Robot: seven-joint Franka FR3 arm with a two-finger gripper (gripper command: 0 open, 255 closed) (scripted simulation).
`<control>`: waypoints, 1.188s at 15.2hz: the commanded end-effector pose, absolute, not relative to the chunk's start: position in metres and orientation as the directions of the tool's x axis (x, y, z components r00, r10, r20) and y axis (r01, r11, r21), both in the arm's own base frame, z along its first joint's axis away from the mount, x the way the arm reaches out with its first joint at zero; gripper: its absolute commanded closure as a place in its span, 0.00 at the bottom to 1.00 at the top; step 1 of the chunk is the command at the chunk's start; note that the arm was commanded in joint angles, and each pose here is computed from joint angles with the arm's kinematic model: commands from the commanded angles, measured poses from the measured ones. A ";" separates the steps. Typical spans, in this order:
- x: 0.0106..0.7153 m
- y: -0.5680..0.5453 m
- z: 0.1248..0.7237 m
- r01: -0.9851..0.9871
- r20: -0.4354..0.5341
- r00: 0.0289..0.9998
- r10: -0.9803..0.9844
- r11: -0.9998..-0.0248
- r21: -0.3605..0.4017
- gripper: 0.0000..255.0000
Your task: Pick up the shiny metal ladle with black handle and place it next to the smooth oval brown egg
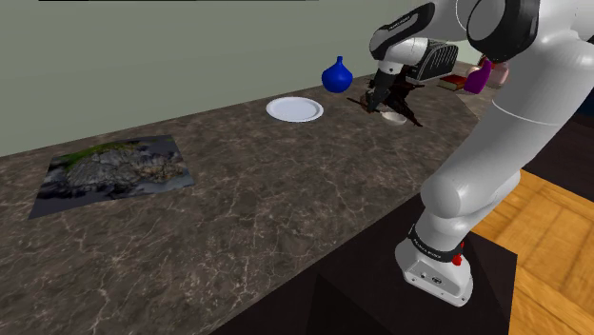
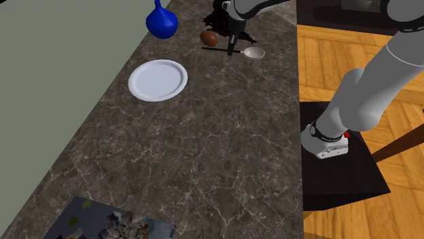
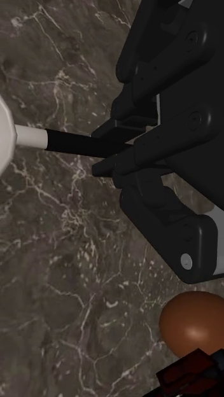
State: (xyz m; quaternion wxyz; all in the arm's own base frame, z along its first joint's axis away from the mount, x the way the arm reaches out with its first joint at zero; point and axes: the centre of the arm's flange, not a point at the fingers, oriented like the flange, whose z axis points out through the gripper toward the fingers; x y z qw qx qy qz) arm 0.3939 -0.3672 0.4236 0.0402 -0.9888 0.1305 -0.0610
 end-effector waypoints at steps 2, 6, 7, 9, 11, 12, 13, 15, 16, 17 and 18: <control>0.395 -0.368 0.408 -0.253 0.110 0.958 -0.263 -0.963 -0.095 1.00; 0.395 -0.368 0.387 -0.253 0.110 0.958 -0.263 -0.963 -0.095 1.00; 0.395 -0.368 0.381 -0.253 0.110 0.958 -0.263 -0.963 -0.095 1.00; 0.395 -0.368 0.371 -0.253 0.110 0.958 -0.263 -0.963 -0.095 1.00; 0.395 -0.368 0.360 -0.253 0.110 0.958 -0.263 -0.963 -0.095 1.00; 0.395 -0.368 0.355 -0.253 0.110 0.958 -0.263 -0.963 -0.095 1.00; 0.395 -0.368 0.350 -0.253 0.110 0.958 -0.263 -0.963 -0.095 1.00; 0.395 -0.368 0.345 -0.253 0.110 0.958 -0.263 -0.963 -0.095 1.00; 0.395 -0.368 0.345 -0.253 0.110 0.958 -0.263 -0.963 -0.095 1.00; 0.395 -0.368 0.345 -0.253 0.110 0.958 -0.263 -0.963 -0.095 1.00; 0.395 -0.368 0.345 -0.253 0.110 0.958 -0.263 -0.963 -0.095 1.00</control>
